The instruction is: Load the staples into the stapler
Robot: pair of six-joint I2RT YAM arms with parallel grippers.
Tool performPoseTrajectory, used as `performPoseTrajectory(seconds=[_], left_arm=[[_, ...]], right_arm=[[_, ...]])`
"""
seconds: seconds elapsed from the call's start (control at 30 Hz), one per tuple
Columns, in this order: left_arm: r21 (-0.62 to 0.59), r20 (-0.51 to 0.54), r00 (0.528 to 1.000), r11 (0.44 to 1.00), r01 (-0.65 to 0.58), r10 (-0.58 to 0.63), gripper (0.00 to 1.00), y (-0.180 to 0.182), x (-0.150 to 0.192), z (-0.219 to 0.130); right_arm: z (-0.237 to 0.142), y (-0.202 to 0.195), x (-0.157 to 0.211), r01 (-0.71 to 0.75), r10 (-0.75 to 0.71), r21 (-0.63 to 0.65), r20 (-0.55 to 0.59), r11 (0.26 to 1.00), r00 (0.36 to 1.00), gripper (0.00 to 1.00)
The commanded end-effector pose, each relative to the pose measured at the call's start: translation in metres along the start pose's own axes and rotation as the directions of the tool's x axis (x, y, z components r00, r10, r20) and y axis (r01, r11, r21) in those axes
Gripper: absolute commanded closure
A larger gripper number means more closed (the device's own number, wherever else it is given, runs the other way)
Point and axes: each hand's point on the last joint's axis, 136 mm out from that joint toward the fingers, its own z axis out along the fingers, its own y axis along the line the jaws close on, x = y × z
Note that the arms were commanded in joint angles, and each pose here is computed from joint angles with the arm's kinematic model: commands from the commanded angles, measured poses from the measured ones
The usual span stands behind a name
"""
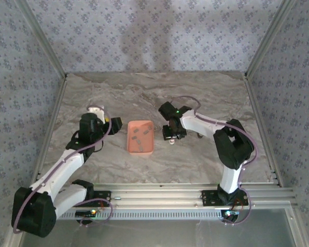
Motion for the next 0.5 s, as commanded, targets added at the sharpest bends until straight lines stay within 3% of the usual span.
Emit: performPoseTrajectory(seconds=[0.0, 0.1, 0.17, 0.2, 0.23, 0.37, 0.47], left_arm=[[-0.083, 0.054, 0.997, 0.995, -0.046, 0.051, 0.28, 0.018, -0.02, -0.014], [-0.143, 0.101, 0.99, 0.986, -0.082, 0.097, 0.23, 0.029, -0.042, -0.026], [-0.193, 0.13, 0.986, 0.978, -0.074, 0.1, 0.2, 0.041, -0.055, -0.032], [-0.225, 0.137, 0.985, 0.972, -0.068, 0.1, 0.19, 0.049, -0.057, -0.034], [-0.266, 0.154, 0.982, 0.962, -0.068, 0.112, 0.17, 0.057, -0.061, -0.036], [-0.39, 0.214, 0.962, 0.918, -0.074, 0.168, 0.14, 0.084, -0.064, -0.04], [-0.433, 0.255, 0.944, 0.898, -0.082, 0.21, 0.14, 0.095, -0.058, -0.041]], right_arm=[[-0.044, -0.022, -0.019, 0.007, -0.011, 0.035, 0.115, 0.999, 0.993, 0.46], [-0.072, -0.054, -0.035, -0.007, -0.01, 0.073, 0.229, 0.997, 0.973, 0.39], [-0.093, -0.08, -0.05, -0.005, -0.038, 0.123, 0.344, 0.992, 0.938, 0.23], [-0.093, -0.093, -0.048, -0.003, -0.055, 0.156, 0.369, 0.988, 0.928, 0.04], [-0.101, -0.106, -0.056, -0.015, -0.063, 0.175, 0.433, 0.984, 0.899, 0.0], [-0.108, -0.163, -0.065, -0.126, -0.04, 0.227, 0.609, 0.966, 0.792, 0.0], [-0.1, -0.203, -0.06, -0.222, -0.013, 0.267, 0.667, 0.938, 0.745, 0.0]])
